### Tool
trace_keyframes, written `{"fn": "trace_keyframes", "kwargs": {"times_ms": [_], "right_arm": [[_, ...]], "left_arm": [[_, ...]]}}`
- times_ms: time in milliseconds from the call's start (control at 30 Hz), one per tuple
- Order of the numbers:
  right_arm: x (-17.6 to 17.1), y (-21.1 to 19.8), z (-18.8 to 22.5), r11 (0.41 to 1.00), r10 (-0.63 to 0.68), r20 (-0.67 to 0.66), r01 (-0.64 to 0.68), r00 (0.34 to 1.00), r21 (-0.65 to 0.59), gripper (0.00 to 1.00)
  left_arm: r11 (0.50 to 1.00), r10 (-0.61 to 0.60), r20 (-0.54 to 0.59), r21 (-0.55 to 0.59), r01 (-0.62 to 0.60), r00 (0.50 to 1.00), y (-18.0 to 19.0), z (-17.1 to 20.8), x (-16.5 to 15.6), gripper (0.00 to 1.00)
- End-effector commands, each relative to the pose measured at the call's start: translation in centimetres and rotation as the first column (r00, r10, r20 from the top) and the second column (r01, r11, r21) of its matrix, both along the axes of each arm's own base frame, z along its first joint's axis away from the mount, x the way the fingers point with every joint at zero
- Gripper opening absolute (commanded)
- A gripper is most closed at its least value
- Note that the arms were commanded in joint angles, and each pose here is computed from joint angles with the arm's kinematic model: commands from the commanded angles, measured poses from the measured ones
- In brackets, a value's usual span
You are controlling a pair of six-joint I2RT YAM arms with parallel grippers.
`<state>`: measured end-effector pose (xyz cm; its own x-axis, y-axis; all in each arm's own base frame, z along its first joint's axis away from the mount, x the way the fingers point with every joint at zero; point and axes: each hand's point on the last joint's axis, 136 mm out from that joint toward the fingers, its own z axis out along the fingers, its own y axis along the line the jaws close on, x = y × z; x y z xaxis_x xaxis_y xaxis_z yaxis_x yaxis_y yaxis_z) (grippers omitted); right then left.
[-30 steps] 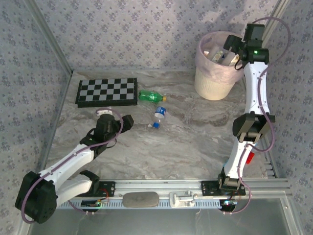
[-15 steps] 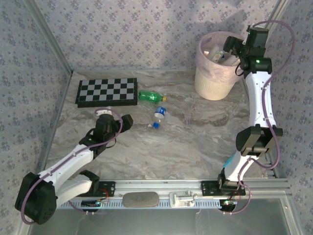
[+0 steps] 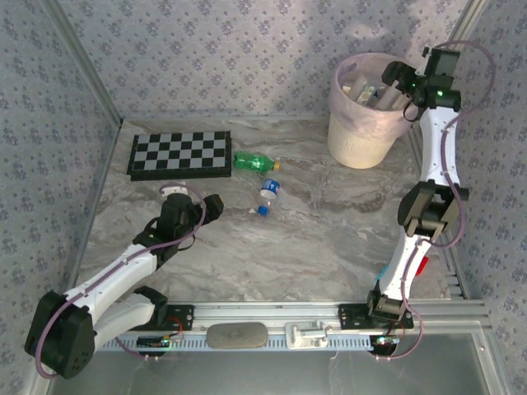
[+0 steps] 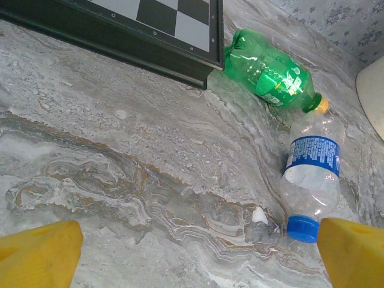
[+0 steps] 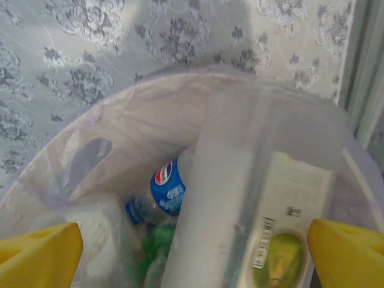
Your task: Put the plastic bottles in the bin
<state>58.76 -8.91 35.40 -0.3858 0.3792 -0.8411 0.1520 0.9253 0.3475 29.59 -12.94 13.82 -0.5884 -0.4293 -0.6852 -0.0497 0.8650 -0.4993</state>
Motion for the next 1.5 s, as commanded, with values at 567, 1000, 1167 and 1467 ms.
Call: {"fn": "trace_keyframes", "kwargs": {"times_ms": [567, 1000, 1167, 1467], "right_arm": [[-3.0, 1.5, 7.0, 0.998, 0.016, 0.098, -0.01, 0.995, -0.059, 1.0], [-12.7, 8.3, 8.6, 0.995, 0.1, 0.152, -0.103, 0.983, 0.007, 1.0], [-17.4, 12.6, 6.3, 0.98, 0.183, 0.152, -0.192, 0.971, 0.045, 1.0], [-23.8, 18.3, 0.3, 0.947, 0.312, 0.068, -0.317, 0.947, 0.062, 1.0]], "left_arm": [[1.0, 0.024, 0.02, 0.0, -0.024, 1.0, 0.4, 0.8, 0.7, 1.0], [0.99, -0.136, 0.0, 0.032, 0.135, 0.991, -2.5, 1.2, 1.0, 0.99], [0.965, -0.251, -0.042, 0.068, 0.253, 0.967, -5.9, 0.4, 0.7, 0.99], [0.885, -0.433, -0.139, 0.119, 0.449, 0.891, -13.5, -1.3, 1.5, 1.0]]}}
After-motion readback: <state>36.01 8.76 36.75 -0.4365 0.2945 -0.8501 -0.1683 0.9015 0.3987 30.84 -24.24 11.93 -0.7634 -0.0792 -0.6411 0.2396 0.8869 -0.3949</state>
